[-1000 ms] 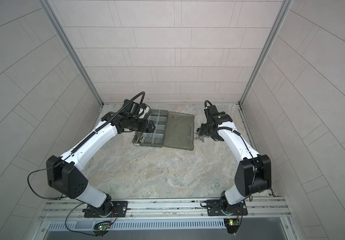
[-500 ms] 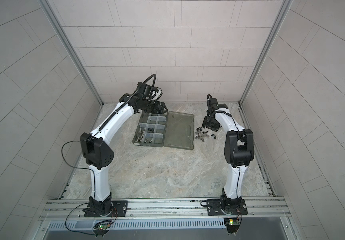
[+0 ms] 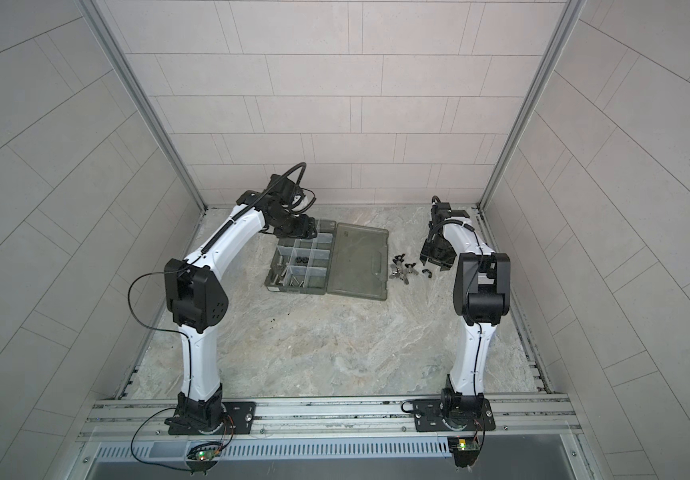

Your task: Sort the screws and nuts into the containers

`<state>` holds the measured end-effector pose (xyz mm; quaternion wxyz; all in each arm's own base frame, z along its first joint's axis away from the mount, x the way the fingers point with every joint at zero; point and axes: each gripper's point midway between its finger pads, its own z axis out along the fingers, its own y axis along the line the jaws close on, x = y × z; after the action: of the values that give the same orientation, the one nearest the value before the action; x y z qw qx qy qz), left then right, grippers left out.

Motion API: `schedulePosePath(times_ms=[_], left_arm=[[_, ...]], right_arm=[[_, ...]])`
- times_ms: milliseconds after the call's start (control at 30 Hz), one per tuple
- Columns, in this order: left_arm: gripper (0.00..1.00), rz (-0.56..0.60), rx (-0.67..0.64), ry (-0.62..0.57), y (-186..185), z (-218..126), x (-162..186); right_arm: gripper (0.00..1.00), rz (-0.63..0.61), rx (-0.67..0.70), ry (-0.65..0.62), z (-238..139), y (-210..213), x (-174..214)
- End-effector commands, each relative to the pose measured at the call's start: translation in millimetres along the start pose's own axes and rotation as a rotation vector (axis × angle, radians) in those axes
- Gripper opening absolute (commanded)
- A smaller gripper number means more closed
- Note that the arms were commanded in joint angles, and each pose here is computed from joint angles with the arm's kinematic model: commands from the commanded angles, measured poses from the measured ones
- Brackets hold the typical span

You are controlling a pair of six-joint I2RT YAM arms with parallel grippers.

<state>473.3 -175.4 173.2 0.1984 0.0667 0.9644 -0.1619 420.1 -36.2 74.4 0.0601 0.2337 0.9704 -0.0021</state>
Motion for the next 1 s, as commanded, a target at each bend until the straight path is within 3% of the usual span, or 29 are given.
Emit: schedulePosePath(times_ms=[0,100,500,967], left_arm=[[0.75,-0.119,-0.048,-0.072,41,-30,-2],[0.75,-0.145,-0.069,-0.121,57,-40,4],[0.75,-0.331,-0.182,-0.159,132,-47,31],[0.75,-0.384,-0.175,-0.107,152,-12,34]], right_arm=[[0.53,-0.076,0.096,0.038,4,-15,8],[0.47,-0.111,0.126,0.03,8,-21,7],[0.47,-0.052,-0.005,0.067,42,5,5],[0.52,-0.019,-0.013,0.085,52,6,2]])
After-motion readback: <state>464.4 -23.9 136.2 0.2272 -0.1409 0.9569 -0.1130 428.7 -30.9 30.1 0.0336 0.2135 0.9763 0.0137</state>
